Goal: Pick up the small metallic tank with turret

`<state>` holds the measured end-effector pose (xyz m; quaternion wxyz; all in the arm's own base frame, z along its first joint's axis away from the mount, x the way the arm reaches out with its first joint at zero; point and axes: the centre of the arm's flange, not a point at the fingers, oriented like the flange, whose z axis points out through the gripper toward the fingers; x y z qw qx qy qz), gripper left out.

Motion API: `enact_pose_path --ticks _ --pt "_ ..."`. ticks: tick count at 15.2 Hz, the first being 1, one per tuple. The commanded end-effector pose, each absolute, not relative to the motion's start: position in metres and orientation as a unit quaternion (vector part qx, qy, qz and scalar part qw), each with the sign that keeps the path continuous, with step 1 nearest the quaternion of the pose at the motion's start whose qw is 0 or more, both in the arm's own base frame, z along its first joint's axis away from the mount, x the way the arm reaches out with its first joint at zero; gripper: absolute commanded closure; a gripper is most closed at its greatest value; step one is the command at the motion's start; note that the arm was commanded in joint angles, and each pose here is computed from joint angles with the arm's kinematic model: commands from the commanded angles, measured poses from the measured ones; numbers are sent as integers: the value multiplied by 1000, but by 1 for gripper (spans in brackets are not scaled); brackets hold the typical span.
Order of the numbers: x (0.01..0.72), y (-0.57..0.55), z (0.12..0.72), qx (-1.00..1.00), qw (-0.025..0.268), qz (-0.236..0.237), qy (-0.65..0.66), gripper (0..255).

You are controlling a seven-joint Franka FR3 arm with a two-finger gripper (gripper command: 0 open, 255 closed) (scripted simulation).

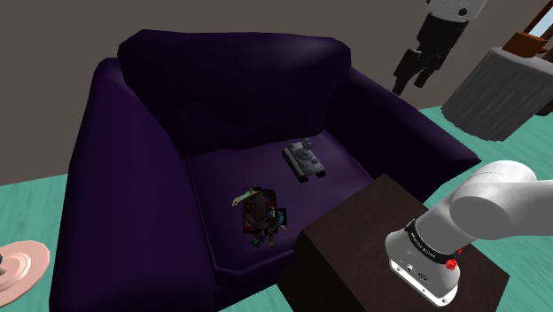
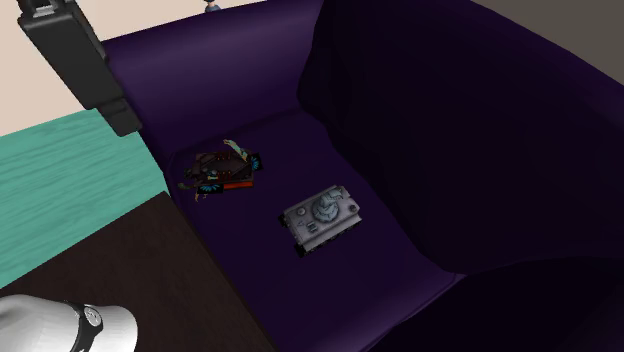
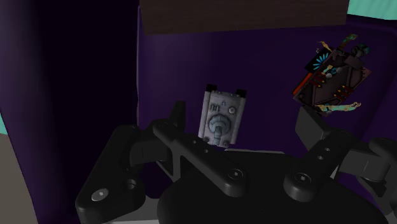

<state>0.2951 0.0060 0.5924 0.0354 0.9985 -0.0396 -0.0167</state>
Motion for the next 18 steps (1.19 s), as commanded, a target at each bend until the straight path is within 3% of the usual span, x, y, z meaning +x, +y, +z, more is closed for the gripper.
enact_pose_path --ticks 1,18 --pt "295 6 592 998 35 -17 -40 0" --pt "396 -29 400 999 14 16 -36 0"
